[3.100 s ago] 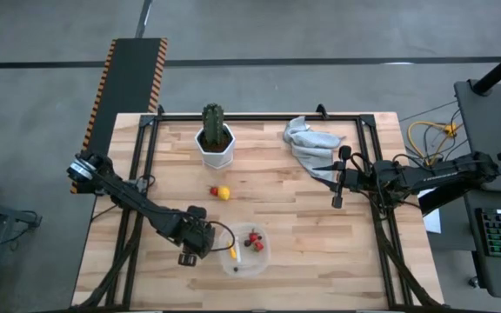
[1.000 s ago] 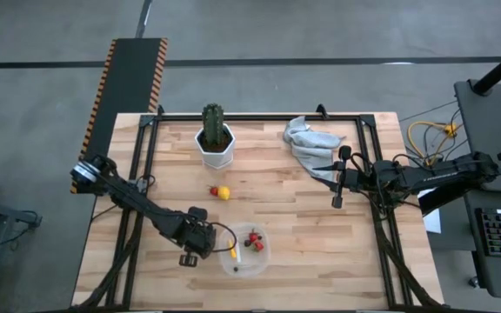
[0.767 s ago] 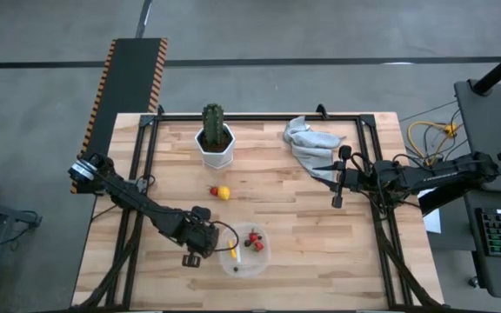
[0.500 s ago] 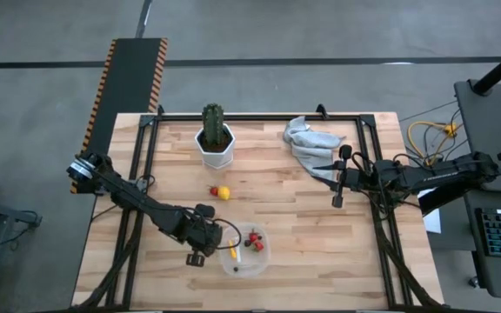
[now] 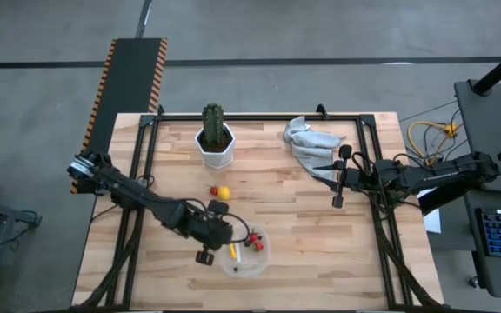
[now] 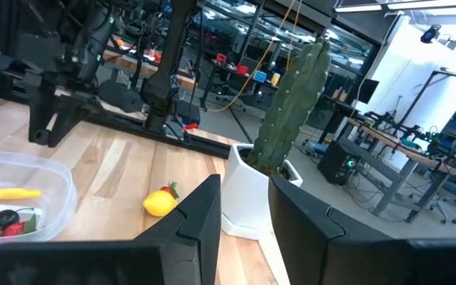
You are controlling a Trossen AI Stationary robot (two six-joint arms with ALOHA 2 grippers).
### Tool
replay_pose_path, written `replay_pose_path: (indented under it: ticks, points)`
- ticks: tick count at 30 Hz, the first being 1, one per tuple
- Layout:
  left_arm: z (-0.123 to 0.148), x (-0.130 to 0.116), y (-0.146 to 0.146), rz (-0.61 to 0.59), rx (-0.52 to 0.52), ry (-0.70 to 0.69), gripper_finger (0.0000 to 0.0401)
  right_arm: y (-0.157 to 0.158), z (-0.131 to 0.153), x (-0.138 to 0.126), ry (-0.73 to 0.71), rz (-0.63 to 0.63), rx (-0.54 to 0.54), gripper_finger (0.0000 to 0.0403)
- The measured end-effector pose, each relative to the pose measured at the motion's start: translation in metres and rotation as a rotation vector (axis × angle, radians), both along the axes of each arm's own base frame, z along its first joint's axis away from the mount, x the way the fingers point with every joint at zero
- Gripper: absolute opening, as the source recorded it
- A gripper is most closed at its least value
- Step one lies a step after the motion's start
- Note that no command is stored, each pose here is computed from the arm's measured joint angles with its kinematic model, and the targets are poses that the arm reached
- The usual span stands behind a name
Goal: Pick and placing Produce into tupperware
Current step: Put the blackberry into the transparent container
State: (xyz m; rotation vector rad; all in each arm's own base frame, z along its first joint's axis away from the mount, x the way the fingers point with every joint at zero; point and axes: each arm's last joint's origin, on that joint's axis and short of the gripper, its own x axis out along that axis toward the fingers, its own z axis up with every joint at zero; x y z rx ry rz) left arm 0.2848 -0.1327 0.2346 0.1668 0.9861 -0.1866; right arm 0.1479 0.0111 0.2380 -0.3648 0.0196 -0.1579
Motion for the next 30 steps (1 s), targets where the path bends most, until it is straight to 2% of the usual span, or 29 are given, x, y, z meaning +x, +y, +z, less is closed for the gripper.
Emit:
replay_pose_path:
  ticks: [10,21,30]
  points:
    - [-0.012,0.019,0.011,-0.043,0.009,-0.048,0.0068,0.000,0.000,0.000,0.002,0.000,0.000,0.0100]
    - [-0.053,0.035,0.011,-0.091,-0.003,0.069,0.0068,0.000,-0.001,0.000,0.007,0.000,-0.001,0.0100]
    - [-0.059,0.036,0.010,-0.100,-0.011,0.093,0.0068,0.000,-0.001,0.000,0.008,0.000,-0.001,0.0100]
